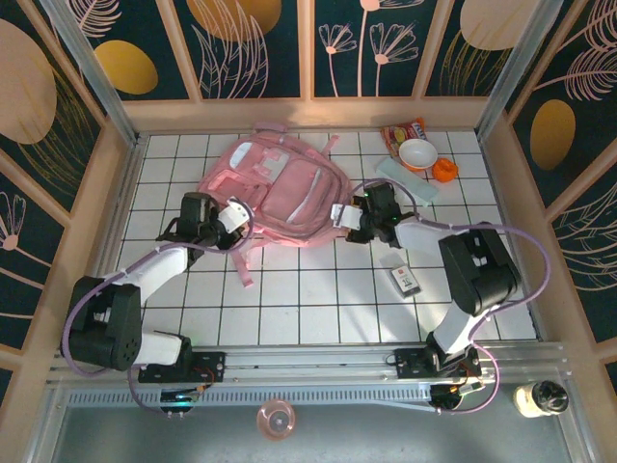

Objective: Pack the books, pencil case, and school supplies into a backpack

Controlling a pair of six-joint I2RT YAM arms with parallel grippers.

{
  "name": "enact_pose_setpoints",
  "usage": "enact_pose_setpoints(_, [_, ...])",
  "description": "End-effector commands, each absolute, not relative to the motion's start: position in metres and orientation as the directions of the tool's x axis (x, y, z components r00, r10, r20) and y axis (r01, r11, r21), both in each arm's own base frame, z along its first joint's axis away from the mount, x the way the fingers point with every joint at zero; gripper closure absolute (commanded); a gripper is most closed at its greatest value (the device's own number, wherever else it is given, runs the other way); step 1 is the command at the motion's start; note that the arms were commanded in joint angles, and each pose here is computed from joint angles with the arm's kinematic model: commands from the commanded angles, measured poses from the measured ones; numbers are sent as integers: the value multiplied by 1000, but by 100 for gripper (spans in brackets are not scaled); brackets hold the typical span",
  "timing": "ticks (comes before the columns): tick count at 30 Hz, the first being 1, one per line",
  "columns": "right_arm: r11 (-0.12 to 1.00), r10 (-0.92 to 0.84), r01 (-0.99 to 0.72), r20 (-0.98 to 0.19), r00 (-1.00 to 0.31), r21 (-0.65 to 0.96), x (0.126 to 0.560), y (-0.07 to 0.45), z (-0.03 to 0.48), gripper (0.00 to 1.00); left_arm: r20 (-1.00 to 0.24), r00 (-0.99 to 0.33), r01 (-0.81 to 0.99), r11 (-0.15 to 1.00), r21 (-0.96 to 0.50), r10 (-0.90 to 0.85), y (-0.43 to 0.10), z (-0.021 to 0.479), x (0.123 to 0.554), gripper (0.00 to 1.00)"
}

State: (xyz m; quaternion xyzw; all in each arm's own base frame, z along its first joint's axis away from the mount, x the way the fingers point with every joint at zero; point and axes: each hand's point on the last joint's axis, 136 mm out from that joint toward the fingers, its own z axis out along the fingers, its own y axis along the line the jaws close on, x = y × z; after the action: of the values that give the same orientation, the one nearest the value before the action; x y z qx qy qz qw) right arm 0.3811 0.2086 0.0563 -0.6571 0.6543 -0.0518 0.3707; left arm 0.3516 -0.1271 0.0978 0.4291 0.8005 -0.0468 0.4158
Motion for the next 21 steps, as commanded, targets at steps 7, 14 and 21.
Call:
enact_pose_setpoints(7, [67,-840,-797,-466,280,-600,375,254,88,94,-818,-351,647,749,139,455,-134,131,366,89])
enact_pose_setpoints(14, [223,-702,-811,-666,252,-541,365,273,182,100,-892,-443,425,897,-122,89,-116,165,346,35])
enact_pose_setpoints(21, [340,-656,-799,-733,177,-497,370,271,230,100,-865,-487,328,892,-312,-123,-110,153,316,35])
